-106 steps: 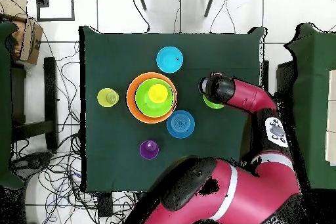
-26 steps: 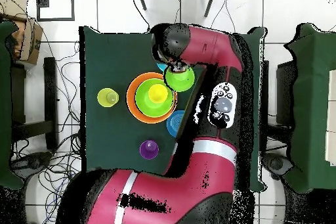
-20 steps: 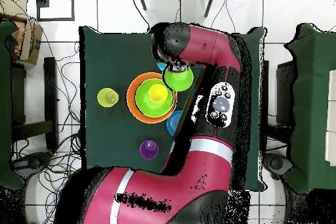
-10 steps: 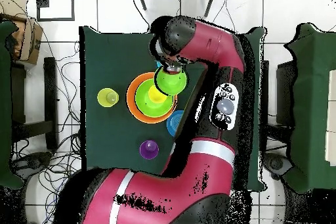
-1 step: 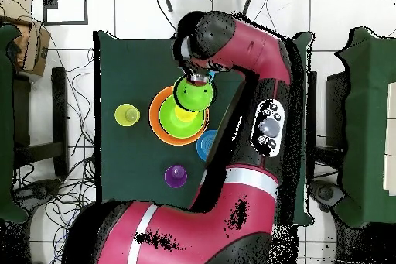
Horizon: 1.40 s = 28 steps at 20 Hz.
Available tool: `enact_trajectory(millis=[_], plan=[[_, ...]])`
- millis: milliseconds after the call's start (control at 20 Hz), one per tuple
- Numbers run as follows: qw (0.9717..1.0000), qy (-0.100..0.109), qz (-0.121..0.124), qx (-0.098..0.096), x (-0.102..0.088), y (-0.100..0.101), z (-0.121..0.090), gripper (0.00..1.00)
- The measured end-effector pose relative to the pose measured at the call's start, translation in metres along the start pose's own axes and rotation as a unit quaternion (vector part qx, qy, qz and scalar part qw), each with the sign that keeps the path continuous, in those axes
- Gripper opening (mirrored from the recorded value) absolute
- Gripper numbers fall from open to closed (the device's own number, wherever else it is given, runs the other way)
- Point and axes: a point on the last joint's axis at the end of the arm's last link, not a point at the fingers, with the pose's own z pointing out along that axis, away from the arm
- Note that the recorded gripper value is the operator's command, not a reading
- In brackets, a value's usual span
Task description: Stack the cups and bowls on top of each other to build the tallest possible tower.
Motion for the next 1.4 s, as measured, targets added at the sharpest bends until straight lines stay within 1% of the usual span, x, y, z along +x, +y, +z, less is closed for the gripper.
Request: enact_trajectory(millis=[200,400,500,550,700,800,900,950,1000,1100,1200,1400], plan=[[1.0,0.0,0.001,0.0,0.0,0.0,0.001,0.0],[1.0,-0.003,0.002,-0.008,-0.002,0.003,0.008,0.0],[0.9999,-0.005,0.002,-0.015,-0.002,0.006,0.014,0.0],[0.9997,-0.008,0.002,-0.021,-0.003,0.008,0.02,0.0],[0.9994,-0.013,0.002,-0.031,-0.004,0.012,0.033,0.0],[0.9992,-0.019,0.0,-0.037,-0.004,0.015,0.051,0.0],[0.9991,-0.022,-0.001,-0.036,-0.003,0.015,0.059,0.0],[0.9991,-0.026,-0.002,-0.034,-0.001,0.014,0.071,0.0],[0.9991,-0.027,-0.003,-0.033,-0.001,0.014,0.073,0.0],[0.9992,-0.031,-0.006,-0.025,0.004,0.011,0.088,0.0],[0.9992,-0.03,-0.006,-0.025,0.007,0.01,0.089,0.0],[0.999,-0.034,-0.003,-0.027,0.008,0.01,0.084,0.0]])
